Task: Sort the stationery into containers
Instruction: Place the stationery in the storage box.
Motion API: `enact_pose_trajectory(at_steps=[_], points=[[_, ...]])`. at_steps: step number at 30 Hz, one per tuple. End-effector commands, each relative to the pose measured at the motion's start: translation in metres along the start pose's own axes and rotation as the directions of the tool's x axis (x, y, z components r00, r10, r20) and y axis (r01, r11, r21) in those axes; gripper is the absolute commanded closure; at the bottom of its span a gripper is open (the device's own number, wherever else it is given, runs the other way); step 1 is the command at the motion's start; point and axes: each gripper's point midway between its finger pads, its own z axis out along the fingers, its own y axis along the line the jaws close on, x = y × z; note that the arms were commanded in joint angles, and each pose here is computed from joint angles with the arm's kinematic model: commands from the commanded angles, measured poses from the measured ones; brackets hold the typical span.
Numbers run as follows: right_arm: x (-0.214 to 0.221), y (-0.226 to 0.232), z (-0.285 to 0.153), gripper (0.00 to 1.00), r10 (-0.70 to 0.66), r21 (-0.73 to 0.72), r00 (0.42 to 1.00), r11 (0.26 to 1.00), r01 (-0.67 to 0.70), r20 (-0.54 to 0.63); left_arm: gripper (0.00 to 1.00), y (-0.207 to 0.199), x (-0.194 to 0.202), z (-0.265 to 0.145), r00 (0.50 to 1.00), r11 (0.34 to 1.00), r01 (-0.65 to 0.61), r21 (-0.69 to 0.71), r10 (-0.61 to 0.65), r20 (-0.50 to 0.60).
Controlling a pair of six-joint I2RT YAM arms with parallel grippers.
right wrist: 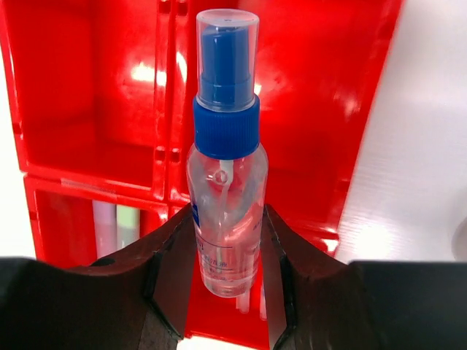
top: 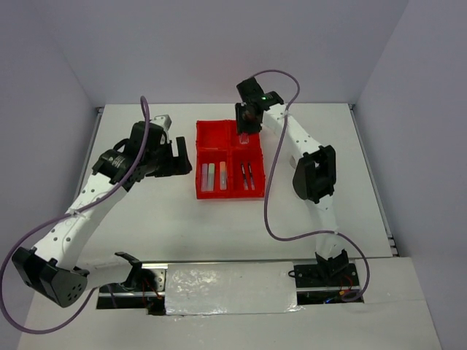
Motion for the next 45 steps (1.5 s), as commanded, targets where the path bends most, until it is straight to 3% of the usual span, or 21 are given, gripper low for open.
enact_pose_trajectory(at_steps=[1, 3, 7, 21, 30, 34, 40, 45], points=[[-0.02, 0.044, -0.034, 0.95, -0.01, -0.221, 0.995, 0.975, 0.031, 0.098, 0.06, -0.001, -0.008, -0.013, 0.998, 0.999, -0.017, 0.028, 0.016, 0.06], [-0.033, 0.064, -0.043, 0.94, 0.003, -0.322, 0.988, 0.945, 0.048, 0.156, 0.06, -0.001, -0.006, -0.015, 0.998, 0.999, -0.025, 0.038, 0.022, 0.059], [-0.046, 0.082, -0.046, 0.92, 0.037, -0.372, 0.979, 0.927, 0.042, 0.202, 0.06, 0.001, -0.003, -0.019, 0.998, 0.998, -0.043, 0.041, 0.041, 0.058], [-0.072, 0.113, 0.005, 0.75, 0.073, -0.45, 0.966, 0.892, 0.049, 0.25, 0.05, 0.005, 0.018, -0.035, 0.992, 0.989, -0.11, 0.094, 0.105, 0.063], [-0.063, 0.128, 0.022, 0.68, 0.091, -0.446, 0.966, 0.895, 0.026, 0.24, 0.05, 0.008, 0.025, -0.037, 0.993, 0.99, -0.108, 0.089, 0.104, 0.049], [-0.057, 0.131, 0.026, 0.61, 0.084, -0.439, 0.97, 0.898, 0.026, 0.229, 0.05, 0.006, 0.025, -0.041, 0.992, 0.988, -0.115, 0.104, 0.11, 0.053], [-0.06, 0.13, 0.016, 0.38, 0.082, -0.423, 0.964, 0.906, 0.033, 0.251, 0.03, 0.006, 0.025, -0.043, 0.992, 0.988, -0.114, 0.104, 0.108, 0.058], [-0.067, 0.126, 0.003, 0.34, 0.069, -0.406, 0.958, 0.913, 0.051, 0.277, 0.03, 0.004, 0.02, -0.046, 0.992, 0.987, -0.109, 0.114, 0.1, 0.082]])
